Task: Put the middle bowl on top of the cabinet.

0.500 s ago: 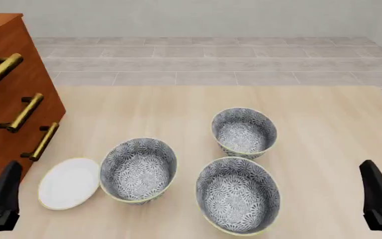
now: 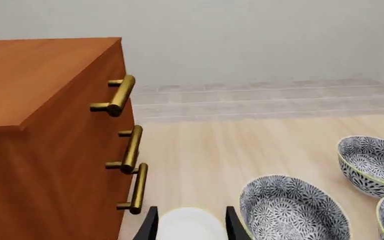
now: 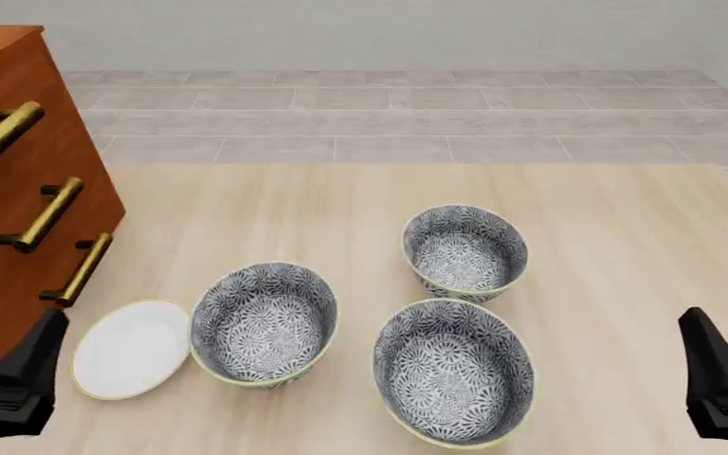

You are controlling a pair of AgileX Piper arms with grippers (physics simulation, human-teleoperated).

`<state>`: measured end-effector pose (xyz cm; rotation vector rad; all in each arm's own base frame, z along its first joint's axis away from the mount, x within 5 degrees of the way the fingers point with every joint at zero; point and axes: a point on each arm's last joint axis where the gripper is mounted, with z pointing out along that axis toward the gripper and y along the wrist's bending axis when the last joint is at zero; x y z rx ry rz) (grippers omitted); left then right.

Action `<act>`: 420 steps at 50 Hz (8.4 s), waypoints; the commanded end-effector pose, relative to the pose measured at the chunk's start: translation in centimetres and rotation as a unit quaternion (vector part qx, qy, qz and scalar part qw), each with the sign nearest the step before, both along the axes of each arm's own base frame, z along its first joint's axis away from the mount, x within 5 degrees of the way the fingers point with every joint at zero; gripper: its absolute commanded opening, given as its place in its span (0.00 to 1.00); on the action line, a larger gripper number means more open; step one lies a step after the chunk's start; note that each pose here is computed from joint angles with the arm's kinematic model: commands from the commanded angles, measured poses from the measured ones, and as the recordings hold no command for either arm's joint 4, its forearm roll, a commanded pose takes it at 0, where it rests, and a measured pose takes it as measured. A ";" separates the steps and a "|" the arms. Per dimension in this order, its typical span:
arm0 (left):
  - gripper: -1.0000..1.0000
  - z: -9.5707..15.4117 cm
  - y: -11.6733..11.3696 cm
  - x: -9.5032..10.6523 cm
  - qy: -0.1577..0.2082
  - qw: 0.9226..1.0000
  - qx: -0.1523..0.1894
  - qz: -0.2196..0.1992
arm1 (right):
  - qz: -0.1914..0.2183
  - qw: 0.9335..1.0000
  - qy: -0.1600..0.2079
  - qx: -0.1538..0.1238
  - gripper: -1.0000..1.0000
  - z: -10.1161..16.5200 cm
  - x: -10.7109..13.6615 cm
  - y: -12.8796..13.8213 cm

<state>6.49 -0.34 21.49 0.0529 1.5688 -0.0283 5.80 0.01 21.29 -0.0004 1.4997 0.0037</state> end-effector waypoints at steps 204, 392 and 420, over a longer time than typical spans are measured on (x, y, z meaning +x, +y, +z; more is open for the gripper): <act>1.00 -7.8 -5.8 12.2 0.319 0.940 0.026 -0.115 | 0.008 0.999 0.033 0.017 1.00 -0.4 0.6 0.1; 0.00 10.5 -2.9 5.7 0.183 0.975 -0.096 -0.081 | 0.017 1.000 0.020 0.014 1.00 0.0 1.1 0.2; 0.00 14.7 -1.7 5.0 0.149 0.982 -0.107 -0.042 | 0.023 1.000 0.013 0.014 1.00 0.1 1.0 0.3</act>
